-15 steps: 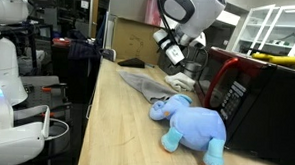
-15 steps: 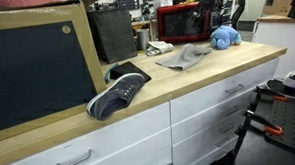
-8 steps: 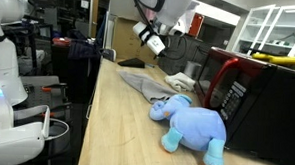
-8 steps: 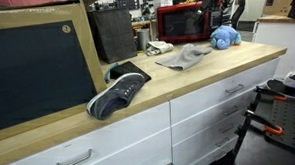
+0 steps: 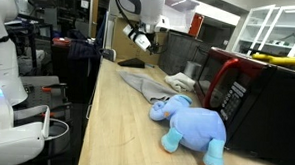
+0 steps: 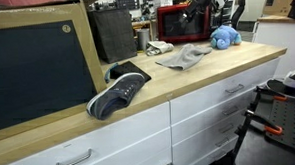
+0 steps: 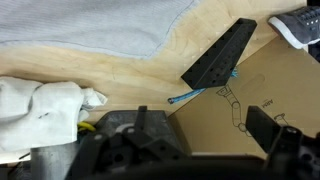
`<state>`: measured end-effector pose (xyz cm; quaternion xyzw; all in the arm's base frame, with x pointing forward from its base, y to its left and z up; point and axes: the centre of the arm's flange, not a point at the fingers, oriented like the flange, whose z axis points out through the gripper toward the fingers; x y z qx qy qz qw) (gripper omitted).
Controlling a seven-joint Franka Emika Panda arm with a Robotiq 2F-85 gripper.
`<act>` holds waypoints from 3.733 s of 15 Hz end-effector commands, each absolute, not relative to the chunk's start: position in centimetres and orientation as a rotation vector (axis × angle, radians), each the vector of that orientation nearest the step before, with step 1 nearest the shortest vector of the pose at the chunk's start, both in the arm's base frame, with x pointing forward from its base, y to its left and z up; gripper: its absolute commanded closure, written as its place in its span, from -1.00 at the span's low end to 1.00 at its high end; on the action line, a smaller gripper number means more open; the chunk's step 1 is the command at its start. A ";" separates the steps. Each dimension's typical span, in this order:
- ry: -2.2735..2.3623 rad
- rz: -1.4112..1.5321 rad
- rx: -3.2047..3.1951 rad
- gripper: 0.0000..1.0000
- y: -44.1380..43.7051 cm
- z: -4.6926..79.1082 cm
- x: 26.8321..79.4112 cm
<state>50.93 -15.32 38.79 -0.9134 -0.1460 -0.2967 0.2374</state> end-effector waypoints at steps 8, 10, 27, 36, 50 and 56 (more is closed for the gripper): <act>-0.422 -0.806 -2.518 -1.00 -12.6 38.0 49.9; -0.420 -0.808 -2.518 -1.00 -12.7 38.1 49.9; -0.353 -0.540 -3.001 -1.00 -2.3 34.8 59.2; -0.209 -0.390 -3.090 -1.00 -2.7 32.2 59.9; -0.155 -0.362 -3.045 -0.17 -1.2 29.9 61.3; -0.171 -0.454 -3.049 0.72 -1.3 28.6 62.7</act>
